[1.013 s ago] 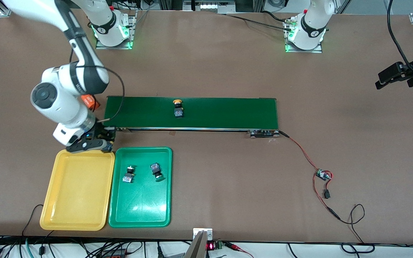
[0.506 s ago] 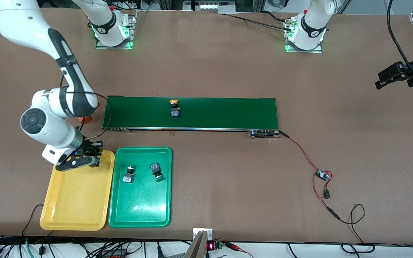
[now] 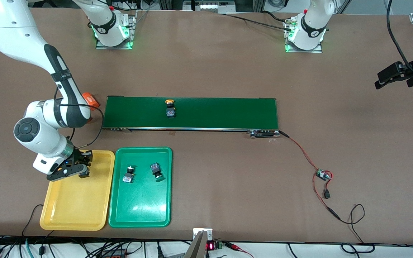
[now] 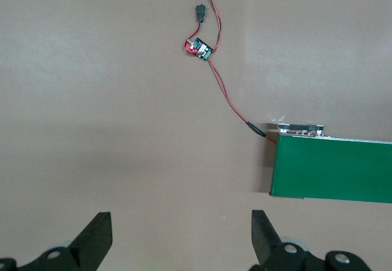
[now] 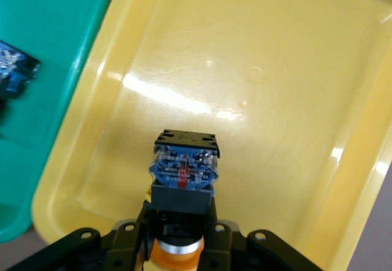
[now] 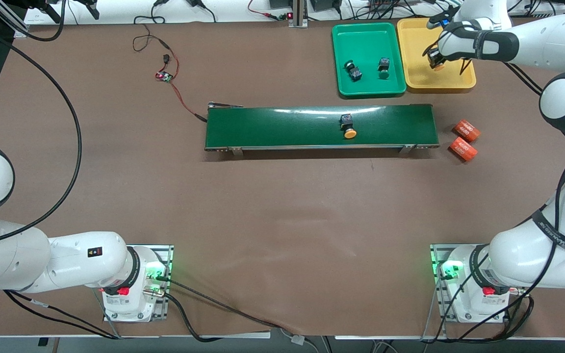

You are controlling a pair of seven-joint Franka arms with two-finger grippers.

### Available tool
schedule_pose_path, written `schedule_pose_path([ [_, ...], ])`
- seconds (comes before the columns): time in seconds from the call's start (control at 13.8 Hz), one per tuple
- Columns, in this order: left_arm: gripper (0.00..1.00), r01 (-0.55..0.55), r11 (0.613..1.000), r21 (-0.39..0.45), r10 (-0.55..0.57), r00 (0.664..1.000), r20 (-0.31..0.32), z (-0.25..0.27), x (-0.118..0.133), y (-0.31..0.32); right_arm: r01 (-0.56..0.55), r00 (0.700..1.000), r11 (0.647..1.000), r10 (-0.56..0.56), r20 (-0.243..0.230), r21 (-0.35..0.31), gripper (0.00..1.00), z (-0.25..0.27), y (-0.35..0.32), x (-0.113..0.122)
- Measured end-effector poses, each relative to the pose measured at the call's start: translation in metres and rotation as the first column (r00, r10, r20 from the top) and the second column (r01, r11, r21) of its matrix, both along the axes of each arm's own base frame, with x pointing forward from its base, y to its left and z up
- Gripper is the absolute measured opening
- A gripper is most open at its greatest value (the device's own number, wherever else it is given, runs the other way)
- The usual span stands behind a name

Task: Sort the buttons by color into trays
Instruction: 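Carry the orange button to the yellow tray and lower it, then open the right gripper and move it back to the belt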

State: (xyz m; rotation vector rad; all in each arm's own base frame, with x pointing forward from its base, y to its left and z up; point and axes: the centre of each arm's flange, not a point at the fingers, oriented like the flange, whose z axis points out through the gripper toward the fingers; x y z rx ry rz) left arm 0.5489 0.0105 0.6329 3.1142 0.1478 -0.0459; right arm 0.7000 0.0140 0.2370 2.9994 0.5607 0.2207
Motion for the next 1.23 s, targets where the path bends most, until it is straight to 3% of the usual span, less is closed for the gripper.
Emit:
schedule_pose_path([
  [0.14,1.0,0.0,1.0,0.0,0.0,1.0,0.0,0.0,0.0,0.0,0.0,1.0,1.0,0.0,0.008,-0.002,0.33,-0.008,-0.006,0.001],
  [0.29,1.0,0.0,1.0,0.0,0.0,1.0,0.0,0.0,0.0,0.0,0.001,1.0,1.0,-0.001,0.009,0.0,0.48,-0.012,-0.007,0.001],
  [0.36,1.0,0.001,1.0,0.0,-0.001,1.0,0.0,0.0,0.0,0.0,0.001,1.0,1.0,-0.001,0.018,0.001,0.48,-0.011,-0.007,0.002],
  [0.43,1.0,0.001,1.0,0.0,-0.001,1.0,0.0,0.0,0.0,0.0,0.0,1.0,1.0,0.0,0.028,0.003,0.54,-0.01,-0.006,0.003],
  [0.58,1.0,0.001,1.0,0.0,-0.001,1.0,0.0,0.0,0.0,0.0,-0.004,0.999,1.0,0.004,0.034,0.006,0.72,-0.009,-0.003,0.003],
  [0.72,1.0,0.001,1.0,0.0,-0.001,1.0,0.0,0.0,0.0,0.0,-0.016,0.999,1.0,0.015,0.036,0.01,0.75,-0.005,0.006,0.001],
  [0.94,1.0,0.001,1.0,0.0,-0.001,1.0,0.0,0.0,0.0,0.0,-0.037,0.999,0.999,0.037,0.03,0.009,0.98,0.011,0.024,-0.017],
  [1.09,1.0,0.001,1.0,0.0,-0.001,1.0,0.0,0.0,0.0,0.0,-0.014,1.0,1.0,0.014,0.009,0.022,1.0,0.027,0.041,-0.036],
  [1.23,1.0,0.001,1.0,0.0,-0.001,1.0,0.0,0.0,0.0,0.0,0.054,0.998,0.998,-0.052,-0.047,0.03,1.0,0.044,0.061,-0.062],
])
